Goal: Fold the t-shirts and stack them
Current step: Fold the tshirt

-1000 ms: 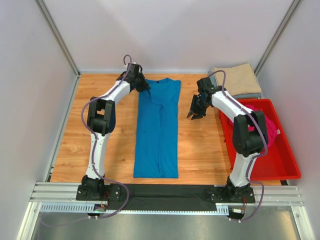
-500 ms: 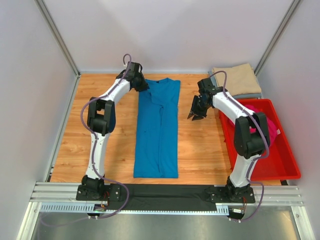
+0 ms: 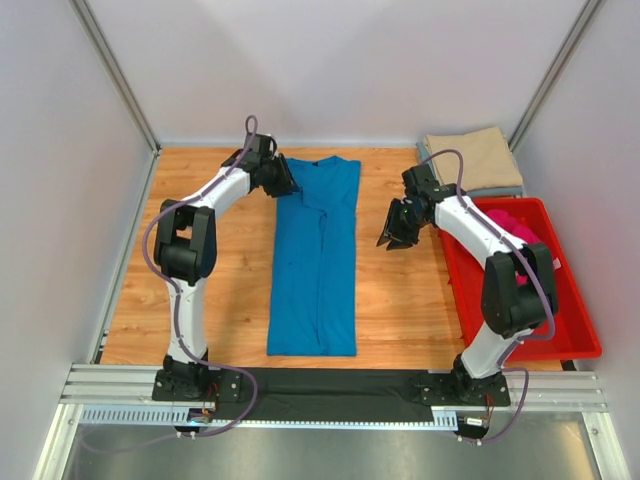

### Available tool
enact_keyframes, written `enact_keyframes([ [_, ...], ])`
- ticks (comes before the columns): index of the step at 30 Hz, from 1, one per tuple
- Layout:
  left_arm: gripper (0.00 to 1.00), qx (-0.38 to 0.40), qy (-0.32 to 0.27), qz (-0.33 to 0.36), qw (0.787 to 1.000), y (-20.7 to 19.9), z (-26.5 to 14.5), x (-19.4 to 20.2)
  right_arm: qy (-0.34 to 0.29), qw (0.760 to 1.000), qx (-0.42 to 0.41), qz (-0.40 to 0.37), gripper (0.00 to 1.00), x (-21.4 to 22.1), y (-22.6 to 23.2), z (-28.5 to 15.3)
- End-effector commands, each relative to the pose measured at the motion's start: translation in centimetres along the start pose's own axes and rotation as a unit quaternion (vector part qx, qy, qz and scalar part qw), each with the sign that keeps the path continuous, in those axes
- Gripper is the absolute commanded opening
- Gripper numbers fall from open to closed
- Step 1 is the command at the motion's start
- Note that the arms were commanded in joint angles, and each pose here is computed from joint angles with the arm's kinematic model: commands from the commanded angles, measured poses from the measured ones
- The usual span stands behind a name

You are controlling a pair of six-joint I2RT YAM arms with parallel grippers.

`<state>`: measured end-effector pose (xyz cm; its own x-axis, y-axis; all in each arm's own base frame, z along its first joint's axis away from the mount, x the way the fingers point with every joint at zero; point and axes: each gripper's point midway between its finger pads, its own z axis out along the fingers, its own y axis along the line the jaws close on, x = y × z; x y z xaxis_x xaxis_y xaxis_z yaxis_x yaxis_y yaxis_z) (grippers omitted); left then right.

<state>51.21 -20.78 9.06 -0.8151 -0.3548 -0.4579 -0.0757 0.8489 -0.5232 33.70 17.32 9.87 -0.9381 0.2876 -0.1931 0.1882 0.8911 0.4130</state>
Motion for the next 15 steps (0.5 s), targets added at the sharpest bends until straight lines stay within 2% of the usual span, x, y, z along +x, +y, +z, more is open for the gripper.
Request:
enact_keyframes([
  [1,0.37,0.072,0.006,0.039,0.997,-2.0,1.1,0.0,-0.043,0.999,-0.016,-0.006,0.33,-0.4,0.8,-2.0],
  [15,0.37,0.066,0.04,0.034,0.996,-0.9,4.1,1.1,-0.071,0.997,-0.004,0.017,0.33,-0.2,1.1,-3.7],
])
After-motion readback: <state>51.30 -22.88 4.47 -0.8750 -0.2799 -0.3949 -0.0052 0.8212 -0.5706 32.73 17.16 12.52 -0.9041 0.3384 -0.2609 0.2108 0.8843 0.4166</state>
